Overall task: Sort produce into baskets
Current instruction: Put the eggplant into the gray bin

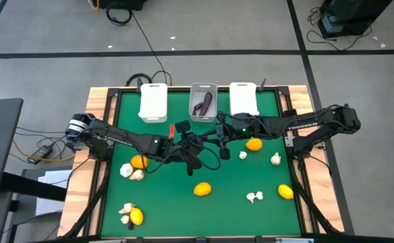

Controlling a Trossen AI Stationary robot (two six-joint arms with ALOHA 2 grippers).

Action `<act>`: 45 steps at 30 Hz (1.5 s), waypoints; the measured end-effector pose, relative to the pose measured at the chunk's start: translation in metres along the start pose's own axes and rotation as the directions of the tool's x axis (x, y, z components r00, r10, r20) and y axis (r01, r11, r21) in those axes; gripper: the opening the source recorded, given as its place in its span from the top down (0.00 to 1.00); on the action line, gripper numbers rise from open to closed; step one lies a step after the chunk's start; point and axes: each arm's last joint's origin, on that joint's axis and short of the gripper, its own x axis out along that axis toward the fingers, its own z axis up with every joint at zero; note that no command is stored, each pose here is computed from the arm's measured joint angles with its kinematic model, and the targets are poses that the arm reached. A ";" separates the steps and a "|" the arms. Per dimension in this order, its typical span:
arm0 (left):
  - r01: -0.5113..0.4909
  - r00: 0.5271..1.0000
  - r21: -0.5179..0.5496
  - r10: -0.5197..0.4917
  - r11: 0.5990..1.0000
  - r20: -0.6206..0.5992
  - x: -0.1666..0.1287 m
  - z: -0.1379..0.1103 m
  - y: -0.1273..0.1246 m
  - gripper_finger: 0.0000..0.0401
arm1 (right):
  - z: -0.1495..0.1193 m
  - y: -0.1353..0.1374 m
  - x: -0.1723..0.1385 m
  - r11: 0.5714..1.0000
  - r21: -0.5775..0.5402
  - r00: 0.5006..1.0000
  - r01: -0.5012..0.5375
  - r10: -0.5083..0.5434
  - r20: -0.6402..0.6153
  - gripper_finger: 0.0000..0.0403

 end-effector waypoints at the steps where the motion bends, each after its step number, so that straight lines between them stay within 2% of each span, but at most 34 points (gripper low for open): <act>1: 0.000 1.000 -0.003 0.000 1.000 -0.001 0.000 0.000 0.000 0.75 | 0.000 0.000 0.000 1.000 -0.001 1.000 -0.003 0.003 0.000 0.78; 4: 0.000 1.000 -0.026 0.000 1.000 -0.002 0.000 0.000 0.000 0.75 | 0.000 0.000 0.000 1.000 -0.007 1.000 -0.004 0.004 -0.001 0.93; 5: -0.002 1.000 -0.039 0.002 0.999 -0.002 0.000 0.000 0.000 0.75 | 0.000 0.000 0.000 1.000 -0.007 1.000 -0.001 0.001 -0.001 0.95; 8: -0.028 1.000 -0.066 0.027 0.997 -0.012 0.000 -0.001 0.001 0.73 | 0.000 -0.004 0.000 0.998 0.003 0.998 0.063 -0.063 -0.004 0.94; 11: -0.051 0.996 -0.081 0.045 0.995 -0.078 -0.002 -0.009 0.005 0.69 | -0.002 -0.014 -0.001 0.978 0.001 0.978 0.208 -0.208 -0.030 0.95; 14: -0.047 0.985 -0.081 0.033 0.996 -0.167 -0.005 -0.022 0.004 0.65 | -0.003 -0.036 -0.004 0.924 0.023 0.924 0.382 -0.381 -0.036 0.95; 16: -0.053 0.975 -0.071 0.037 0.996 -0.218 -0.005 -0.033 0.003 0.62 | -0.006 -0.054 -0.005 0.899 0.041 0.900 0.435 -0.434 -0.043 0.95; 19: -0.063 0.961 -0.064 0.043 0.996 -0.273 -0.002 -0.049 0.003 0.61 | -0.019 -0.083 -0.003 0.890 0.069 0.892 0.451 -0.446 -0.079 0.94; 26: 0.038 0.913 -0.164 -0.101 0.986 -0.396 -0.006 -0.074 -0.007 0.61 | -0.066 -0.144 0.013 0.847 0.187 0.865 0.498 -0.469 -0.179 0.92; 29: 0.086 0.896 -0.226 -0.175 0.970 -0.409 -0.017 -0.073 -0.011 0.61 | -0.082 -0.158 0.021 0.825 0.238 0.857 0.513 -0.475 -0.201 0.88; 34: 0.083 0.865 -0.232 -0.186 0.969 -0.467 -0.038 -0.070 -0.015 0.61 | -0.098 -0.164 0.034 0.803 0.248 0.839 0.542 -0.501 -0.212 0.73; 41: 0.085 0.833 -0.227 -0.194 0.970 -0.519 -0.056 -0.070 -0.021 0.61 | -0.096 -0.166 0.035 0.798 0.266 0.841 0.540 -0.510 -0.180 0.54; 43: 0.141 0.779 -0.222 -0.247 0.965 -0.576 -0.063 -0.075 -0.023 0.61 | -0.089 -0.163 0.032 0.811 0.310 0.868 0.495 -0.472 -0.151 0.51; 45: 0.233 0.692 -0.248 -0.339 0.941 -0.638 -0.072 -0.079 -0.030 0.61 | -0.079 -0.155 0.029 0.841 0.366 0.915 0.399 -0.392 -0.097 0.50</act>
